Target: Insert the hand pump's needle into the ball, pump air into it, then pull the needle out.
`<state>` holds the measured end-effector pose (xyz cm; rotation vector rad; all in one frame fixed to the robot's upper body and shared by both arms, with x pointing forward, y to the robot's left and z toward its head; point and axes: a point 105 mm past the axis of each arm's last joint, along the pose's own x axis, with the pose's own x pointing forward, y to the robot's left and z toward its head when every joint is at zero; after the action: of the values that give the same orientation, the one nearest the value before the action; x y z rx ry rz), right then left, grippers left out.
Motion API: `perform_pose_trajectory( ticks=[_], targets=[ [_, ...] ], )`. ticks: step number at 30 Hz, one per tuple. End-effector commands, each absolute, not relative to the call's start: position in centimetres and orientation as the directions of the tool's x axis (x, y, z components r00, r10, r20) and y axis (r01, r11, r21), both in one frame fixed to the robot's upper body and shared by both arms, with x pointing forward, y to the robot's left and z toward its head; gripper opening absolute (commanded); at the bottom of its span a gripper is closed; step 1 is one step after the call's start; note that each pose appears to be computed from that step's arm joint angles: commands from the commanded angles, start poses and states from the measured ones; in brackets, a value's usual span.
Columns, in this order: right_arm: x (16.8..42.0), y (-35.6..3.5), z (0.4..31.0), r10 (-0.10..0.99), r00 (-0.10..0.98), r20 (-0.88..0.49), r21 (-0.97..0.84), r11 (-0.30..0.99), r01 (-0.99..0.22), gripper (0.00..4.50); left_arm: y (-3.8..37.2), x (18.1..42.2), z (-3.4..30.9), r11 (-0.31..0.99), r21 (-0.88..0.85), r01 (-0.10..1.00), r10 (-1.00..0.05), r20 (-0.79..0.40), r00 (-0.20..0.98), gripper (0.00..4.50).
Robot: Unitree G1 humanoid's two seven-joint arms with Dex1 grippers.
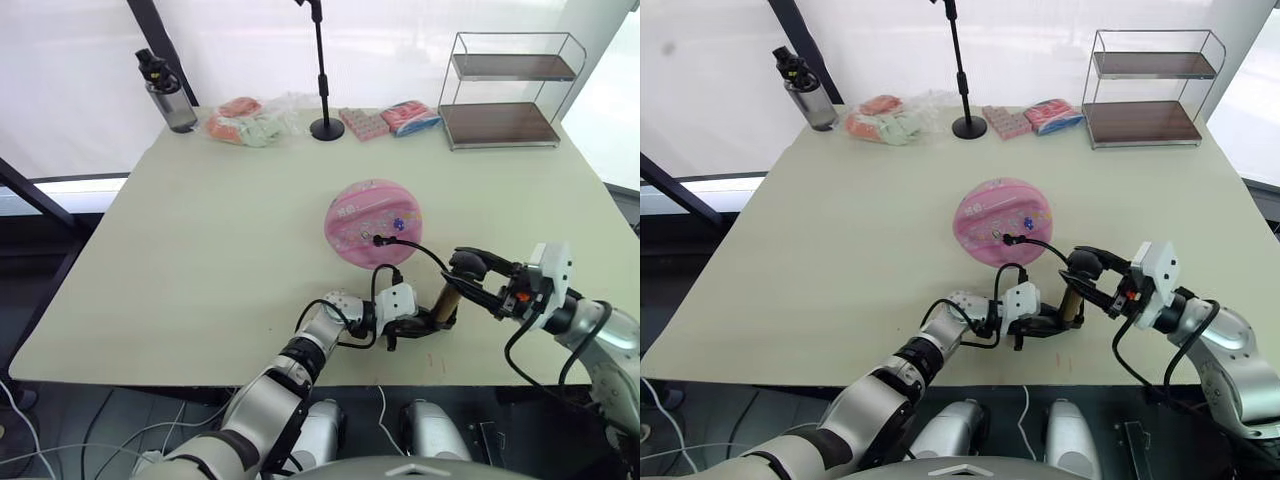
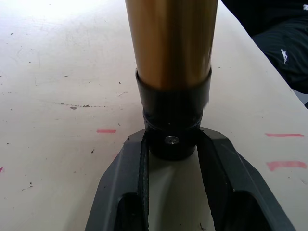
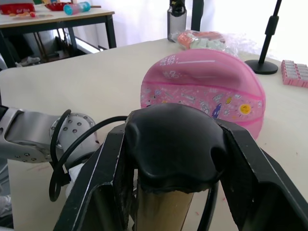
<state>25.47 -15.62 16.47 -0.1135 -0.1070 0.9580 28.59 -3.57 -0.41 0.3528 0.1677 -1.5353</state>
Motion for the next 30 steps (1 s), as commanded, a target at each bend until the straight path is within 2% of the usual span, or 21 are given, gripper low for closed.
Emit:
perform_pose_trajectory(
  ticks=[1,10,20,24,30],
  targets=[
    [24.9,-16.0,21.2,0.830,0.542,0.131,-0.244,0.557,-0.794,2.00,-2.5,27.0,-3.3,-0.021,0.029,0.999,-0.915,-0.403,-0.007,1.09],
    [24.6,-16.7,27.2,0.838,0.511,0.191,-0.305,0.546,-0.781,2.00,-2.5,26.9,-3.4,-0.028,0.031,0.999,-0.913,-0.408,-0.012,1.09],
    [23.8,-16.7,31.6,0.849,0.470,0.241,-0.317,0.527,-0.788,2.00,-2.4,26.8,-3.5,-0.030,0.030,0.999,-0.911,-0.411,-0.015,1.09],
    [23.9,-16.6,31.7,0.849,0.469,0.241,-0.309,0.526,-0.793,2.00,-2.4,26.7,-3.6,-0.032,0.029,0.999,-0.911,-0.412,-0.017,1.09],
    [24.3,-16.0,28.4,0.853,0.489,0.181,-0.253,0.521,-0.815,2.00,-2.5,26.8,-3.5,-0.033,0.031,0.999,-0.911,-0.412,-0.017,1.09]
  ],
)
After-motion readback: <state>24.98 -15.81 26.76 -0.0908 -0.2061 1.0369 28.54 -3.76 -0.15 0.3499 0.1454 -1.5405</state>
